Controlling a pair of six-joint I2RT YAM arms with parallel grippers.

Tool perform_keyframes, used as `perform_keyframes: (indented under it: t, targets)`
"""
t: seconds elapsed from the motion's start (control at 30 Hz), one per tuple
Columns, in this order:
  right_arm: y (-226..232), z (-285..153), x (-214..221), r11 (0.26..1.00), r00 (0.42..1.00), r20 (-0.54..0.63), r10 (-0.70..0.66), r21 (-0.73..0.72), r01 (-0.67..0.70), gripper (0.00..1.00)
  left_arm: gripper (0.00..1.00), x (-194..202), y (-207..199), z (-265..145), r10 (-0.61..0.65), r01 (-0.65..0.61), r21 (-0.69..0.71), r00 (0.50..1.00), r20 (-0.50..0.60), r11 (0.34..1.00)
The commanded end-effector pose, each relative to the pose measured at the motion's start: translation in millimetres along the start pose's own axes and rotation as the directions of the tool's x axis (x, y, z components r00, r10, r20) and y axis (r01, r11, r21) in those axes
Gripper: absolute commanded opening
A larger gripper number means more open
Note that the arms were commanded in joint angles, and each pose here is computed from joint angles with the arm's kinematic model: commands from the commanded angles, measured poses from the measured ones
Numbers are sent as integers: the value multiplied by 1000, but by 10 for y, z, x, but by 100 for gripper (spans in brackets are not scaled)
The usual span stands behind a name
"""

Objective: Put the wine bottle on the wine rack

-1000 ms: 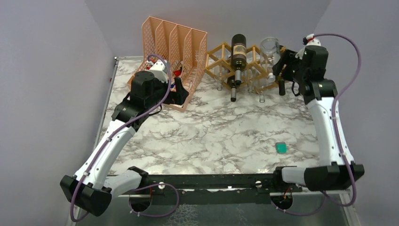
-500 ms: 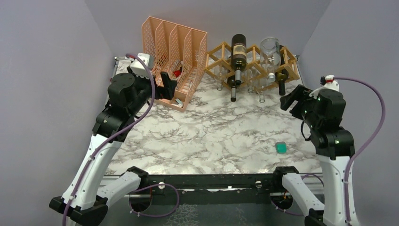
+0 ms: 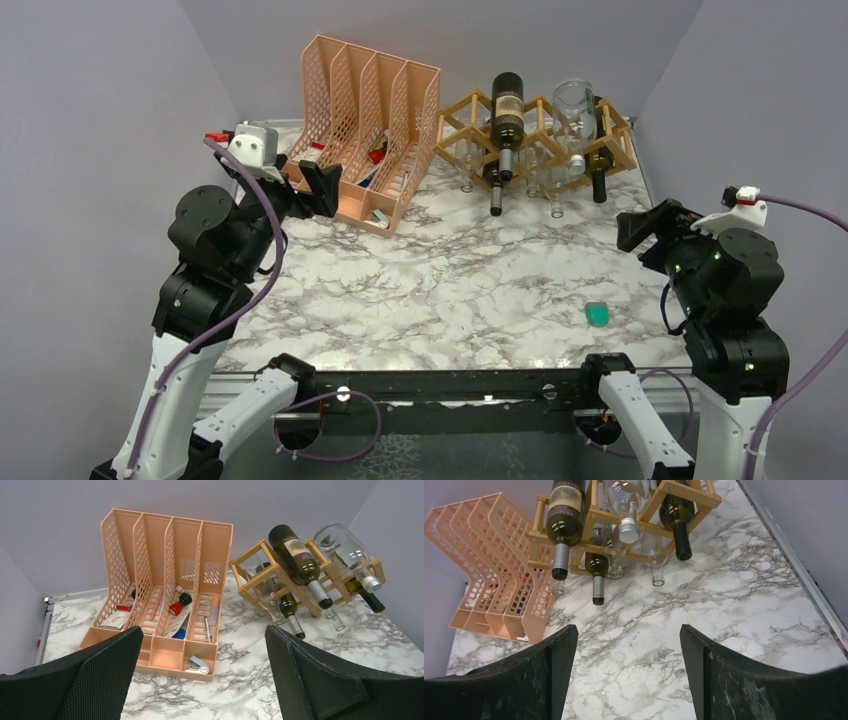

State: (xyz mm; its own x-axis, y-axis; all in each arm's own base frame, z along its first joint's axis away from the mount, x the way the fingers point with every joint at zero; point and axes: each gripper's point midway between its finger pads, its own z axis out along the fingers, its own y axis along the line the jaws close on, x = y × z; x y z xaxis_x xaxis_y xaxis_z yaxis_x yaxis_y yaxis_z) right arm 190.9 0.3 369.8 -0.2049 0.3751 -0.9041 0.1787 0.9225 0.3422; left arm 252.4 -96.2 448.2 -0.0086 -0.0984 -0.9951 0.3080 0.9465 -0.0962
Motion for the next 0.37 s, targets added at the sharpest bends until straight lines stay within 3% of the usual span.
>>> perform_keyframes:
  t: [0.0,0.33]
  targets:
    - [-33,-161,-92,1000,999,35,-7,11,6,78,99,-74,101,-87,22,-22,-46,1000,17,999]
    - [-38,-120,44,999,999,8,-40,-10,40,79,99,14,59,-36,5,-5,-27,1000,-9,1000]
